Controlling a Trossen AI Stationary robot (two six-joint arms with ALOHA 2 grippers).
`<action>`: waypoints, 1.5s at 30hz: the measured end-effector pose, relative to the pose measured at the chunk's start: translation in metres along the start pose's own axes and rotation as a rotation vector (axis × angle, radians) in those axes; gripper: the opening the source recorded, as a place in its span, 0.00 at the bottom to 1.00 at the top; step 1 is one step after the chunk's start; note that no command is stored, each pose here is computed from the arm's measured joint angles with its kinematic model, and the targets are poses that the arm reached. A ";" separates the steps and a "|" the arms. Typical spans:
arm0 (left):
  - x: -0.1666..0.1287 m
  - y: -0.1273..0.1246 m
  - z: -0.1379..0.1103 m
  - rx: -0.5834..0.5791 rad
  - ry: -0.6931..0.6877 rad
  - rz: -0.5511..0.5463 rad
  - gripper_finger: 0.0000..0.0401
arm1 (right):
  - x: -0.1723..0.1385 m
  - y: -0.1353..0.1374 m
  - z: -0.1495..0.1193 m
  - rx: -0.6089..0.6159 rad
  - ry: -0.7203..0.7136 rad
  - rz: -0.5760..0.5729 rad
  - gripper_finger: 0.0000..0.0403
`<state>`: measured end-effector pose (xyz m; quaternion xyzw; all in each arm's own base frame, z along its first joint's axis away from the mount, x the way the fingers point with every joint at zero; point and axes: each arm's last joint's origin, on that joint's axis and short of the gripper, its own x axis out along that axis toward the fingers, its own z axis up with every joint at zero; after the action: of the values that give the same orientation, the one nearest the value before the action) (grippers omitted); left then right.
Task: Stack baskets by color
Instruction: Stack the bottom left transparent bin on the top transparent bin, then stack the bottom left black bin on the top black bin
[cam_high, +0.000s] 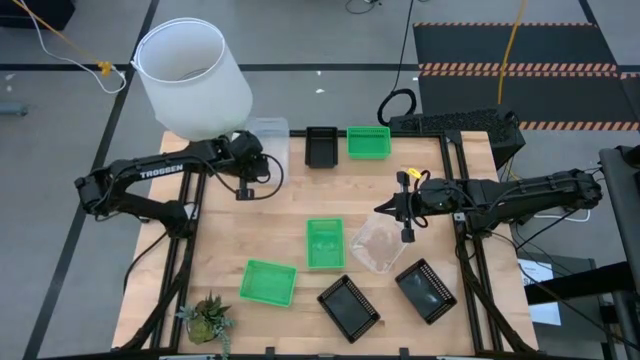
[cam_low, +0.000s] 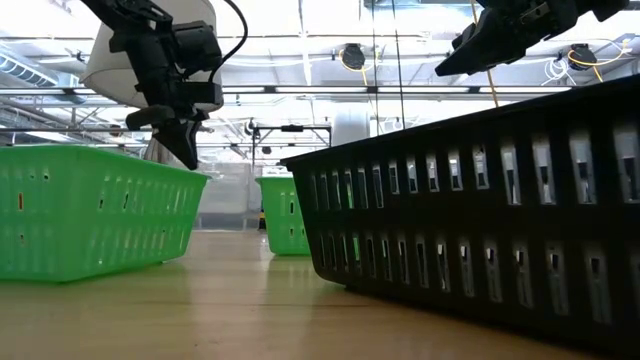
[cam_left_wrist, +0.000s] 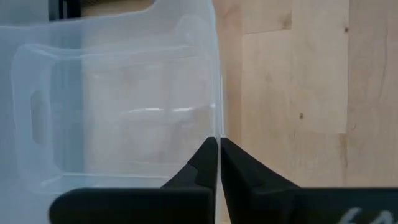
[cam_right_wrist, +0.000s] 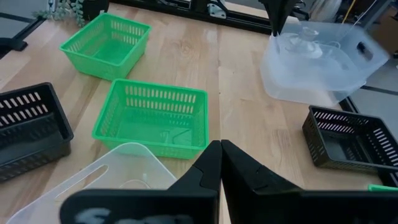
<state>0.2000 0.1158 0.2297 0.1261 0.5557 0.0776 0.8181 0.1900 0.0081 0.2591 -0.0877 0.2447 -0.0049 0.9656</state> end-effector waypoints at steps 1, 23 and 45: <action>0.000 -0.001 0.000 0.002 0.000 -0.001 0.02 | 0.000 0.000 0.000 0.000 0.000 0.000 0.00; -0.009 0.001 -0.001 -0.084 0.086 0.205 0.38 | 0.000 0.000 0.000 0.054 0.000 0.000 0.00; -0.072 -0.096 0.039 -0.205 -0.412 -0.119 0.45 | 0.038 0.075 0.006 0.316 -0.028 0.176 0.01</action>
<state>0.2079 0.0004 0.2798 0.0227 0.3725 0.0580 0.9259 0.2237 0.0807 0.2340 0.0866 0.2342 0.0426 0.9674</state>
